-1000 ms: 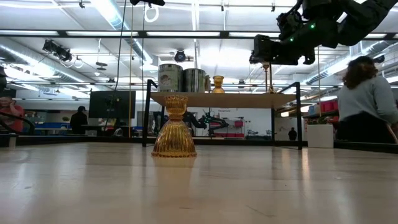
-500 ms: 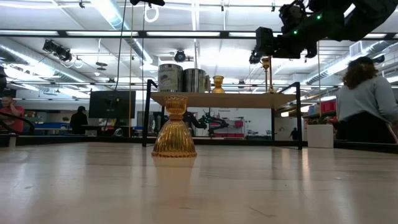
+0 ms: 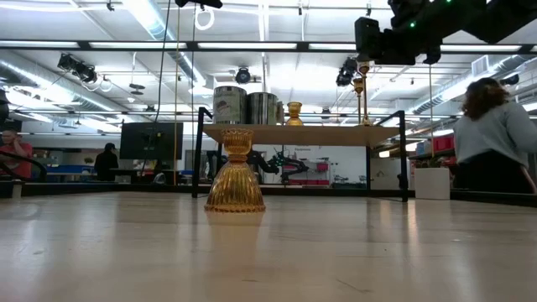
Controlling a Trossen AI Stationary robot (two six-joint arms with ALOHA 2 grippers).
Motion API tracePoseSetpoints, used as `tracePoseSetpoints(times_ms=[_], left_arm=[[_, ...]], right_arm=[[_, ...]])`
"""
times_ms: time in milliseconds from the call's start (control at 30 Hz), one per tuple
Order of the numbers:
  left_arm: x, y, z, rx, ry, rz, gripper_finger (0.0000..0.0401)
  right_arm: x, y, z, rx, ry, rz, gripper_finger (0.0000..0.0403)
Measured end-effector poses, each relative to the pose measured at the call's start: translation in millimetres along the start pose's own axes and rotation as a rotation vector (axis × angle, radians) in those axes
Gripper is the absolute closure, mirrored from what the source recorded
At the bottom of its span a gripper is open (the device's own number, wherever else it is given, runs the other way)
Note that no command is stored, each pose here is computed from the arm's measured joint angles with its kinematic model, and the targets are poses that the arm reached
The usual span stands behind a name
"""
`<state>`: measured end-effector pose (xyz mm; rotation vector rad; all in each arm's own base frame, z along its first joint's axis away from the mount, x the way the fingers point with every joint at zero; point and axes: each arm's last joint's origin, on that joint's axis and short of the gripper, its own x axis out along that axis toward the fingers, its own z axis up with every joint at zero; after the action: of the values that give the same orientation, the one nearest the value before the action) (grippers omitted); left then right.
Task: Pick & Place candle stick holders
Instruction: Put the top gold candle holder on the shelf aligned with the other gold candle holder
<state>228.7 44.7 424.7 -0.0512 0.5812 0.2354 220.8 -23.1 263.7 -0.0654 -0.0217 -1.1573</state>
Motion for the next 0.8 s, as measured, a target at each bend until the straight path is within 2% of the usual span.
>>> tracePoseSetpoints(times_ms=[200,333,467,733,800], left_arm=[[0,0,0,0.0,0.0,0.0,0.0145],[0,0,0,0.0,0.0,0.0,0.0145],[0,0,0,0.0,0.0,0.0,0.0145],[0,0,0,0.0,0.0,0.0,0.0145],[0,0,0,0.0,0.0,0.0,0.0145]], right_arm=[[-8,6,-9,0.034,0.047,0.092,0.0203],[-10,9,-21,0.062,0.118,0.176,0.0229],[-11,9,-32,0.054,0.195,0.206,0.0272],[-9,3,-46,0.023,0.299,0.204,0.0389],[-7,2,-48,0.016,0.318,0.22,0.0397]])
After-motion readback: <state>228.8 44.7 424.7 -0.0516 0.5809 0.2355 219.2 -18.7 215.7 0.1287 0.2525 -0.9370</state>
